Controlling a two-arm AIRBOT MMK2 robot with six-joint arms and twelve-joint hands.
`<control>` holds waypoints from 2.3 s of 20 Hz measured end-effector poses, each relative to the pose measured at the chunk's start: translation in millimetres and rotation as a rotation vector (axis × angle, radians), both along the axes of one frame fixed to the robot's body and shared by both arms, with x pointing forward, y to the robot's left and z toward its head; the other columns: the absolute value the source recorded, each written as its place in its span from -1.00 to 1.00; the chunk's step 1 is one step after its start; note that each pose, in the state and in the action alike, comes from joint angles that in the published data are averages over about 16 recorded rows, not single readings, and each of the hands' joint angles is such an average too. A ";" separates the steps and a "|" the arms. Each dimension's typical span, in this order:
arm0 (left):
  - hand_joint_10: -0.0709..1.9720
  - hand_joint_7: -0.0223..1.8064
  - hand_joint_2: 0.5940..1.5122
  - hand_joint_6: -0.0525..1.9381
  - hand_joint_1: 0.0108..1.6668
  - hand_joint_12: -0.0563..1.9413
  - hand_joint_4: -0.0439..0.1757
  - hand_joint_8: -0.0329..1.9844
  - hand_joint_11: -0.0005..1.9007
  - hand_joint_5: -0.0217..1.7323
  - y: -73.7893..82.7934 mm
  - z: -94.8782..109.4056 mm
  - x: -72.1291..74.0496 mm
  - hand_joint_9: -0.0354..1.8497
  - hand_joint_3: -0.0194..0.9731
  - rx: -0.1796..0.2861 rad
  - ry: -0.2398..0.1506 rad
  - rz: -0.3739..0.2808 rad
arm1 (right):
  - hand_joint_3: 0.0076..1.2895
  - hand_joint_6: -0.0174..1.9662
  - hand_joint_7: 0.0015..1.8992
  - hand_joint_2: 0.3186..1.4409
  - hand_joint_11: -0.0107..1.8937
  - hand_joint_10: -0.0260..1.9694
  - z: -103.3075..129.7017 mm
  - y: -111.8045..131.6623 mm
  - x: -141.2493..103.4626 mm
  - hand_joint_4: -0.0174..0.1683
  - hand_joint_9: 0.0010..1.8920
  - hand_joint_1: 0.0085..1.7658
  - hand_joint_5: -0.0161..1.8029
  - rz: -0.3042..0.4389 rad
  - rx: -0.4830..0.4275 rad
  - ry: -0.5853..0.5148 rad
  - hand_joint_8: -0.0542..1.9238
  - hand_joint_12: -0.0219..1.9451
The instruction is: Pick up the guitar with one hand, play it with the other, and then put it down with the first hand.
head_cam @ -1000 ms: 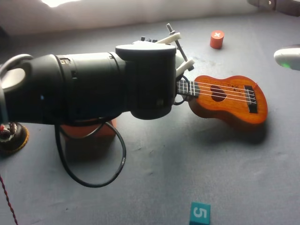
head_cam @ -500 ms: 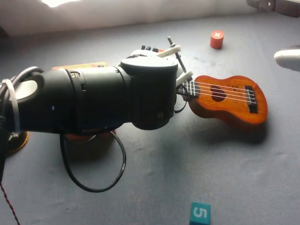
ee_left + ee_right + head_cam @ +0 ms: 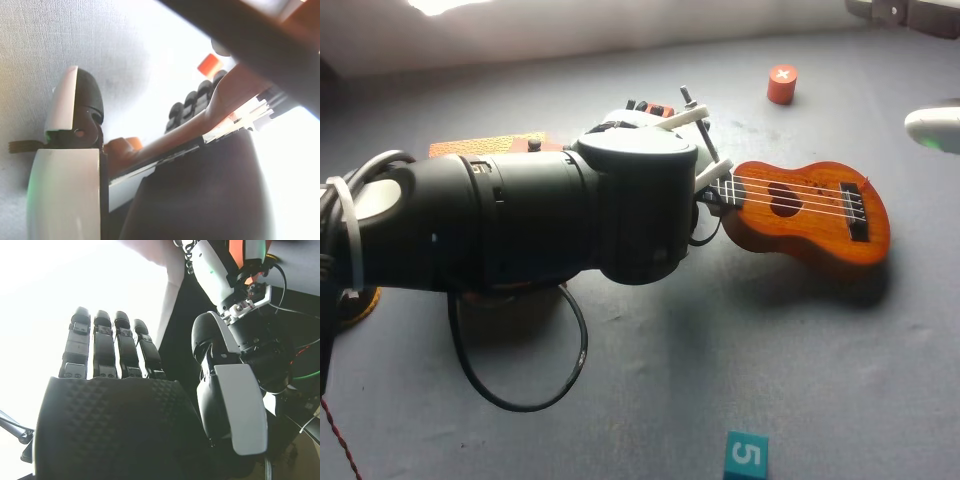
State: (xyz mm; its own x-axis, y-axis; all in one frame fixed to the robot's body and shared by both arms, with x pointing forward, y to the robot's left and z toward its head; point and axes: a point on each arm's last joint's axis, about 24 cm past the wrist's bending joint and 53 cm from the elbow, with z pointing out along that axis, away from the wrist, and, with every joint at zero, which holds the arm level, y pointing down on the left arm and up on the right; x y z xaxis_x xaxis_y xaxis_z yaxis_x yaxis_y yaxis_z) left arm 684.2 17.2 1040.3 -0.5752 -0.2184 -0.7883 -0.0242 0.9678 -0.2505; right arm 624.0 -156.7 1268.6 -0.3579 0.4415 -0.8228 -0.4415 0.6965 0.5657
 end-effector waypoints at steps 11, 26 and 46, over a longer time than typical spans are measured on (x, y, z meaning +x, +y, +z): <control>0.40 -0.17 -0.05 0.33 0.46 0.47 -0.62 0.36 -0.28 -0.15 -1.5 -2.4 -1.0 -0.19 -0.95 0.002 -0.001 -0.013 | -0.99 -0.95 -0.93 0.82 -0.97 -0.96 -0.2 -0.1 0.0 -0.83 -0.98 -0.45 -0.93 0.000 -0.001 0.001 -0.93 -0.96; 0.97 0.55 0.00 0.98 0.79 0.99 -0.56 0.99 0.62 0.60 -8.1 2.7 -2.1 0.61 -0.94 -0.029 0.006 -0.031 | -0.99 -0.95 -0.91 0.82 -0.97 -0.96 1.5 -0.9 0.6 -0.83 -0.96 -0.39 -0.91 -0.002 0.009 -0.001 -0.93 -0.96; 0.98 0.49 0.00 0.95 0.85 0.97 -0.61 0.97 0.57 0.53 -9.8 72.0 -27.1 0.54 -0.97 -0.252 0.075 -0.098 | -0.99 -0.95 -0.89 0.77 -0.97 -0.96 13.5 16.8 -15.6 -0.83 -0.92 -0.36 -0.89 0.193 0.148 0.052 -0.93 -0.96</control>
State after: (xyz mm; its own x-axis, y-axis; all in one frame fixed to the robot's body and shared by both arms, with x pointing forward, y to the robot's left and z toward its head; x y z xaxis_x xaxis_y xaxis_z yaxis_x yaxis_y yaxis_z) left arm 657.0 7.4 1112.3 -0.6579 -0.3425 -0.6708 0.0389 0.8740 -0.4844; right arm 608.4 -139.9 1282.1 -0.4873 0.4752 -0.7326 -0.5263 0.5096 0.6807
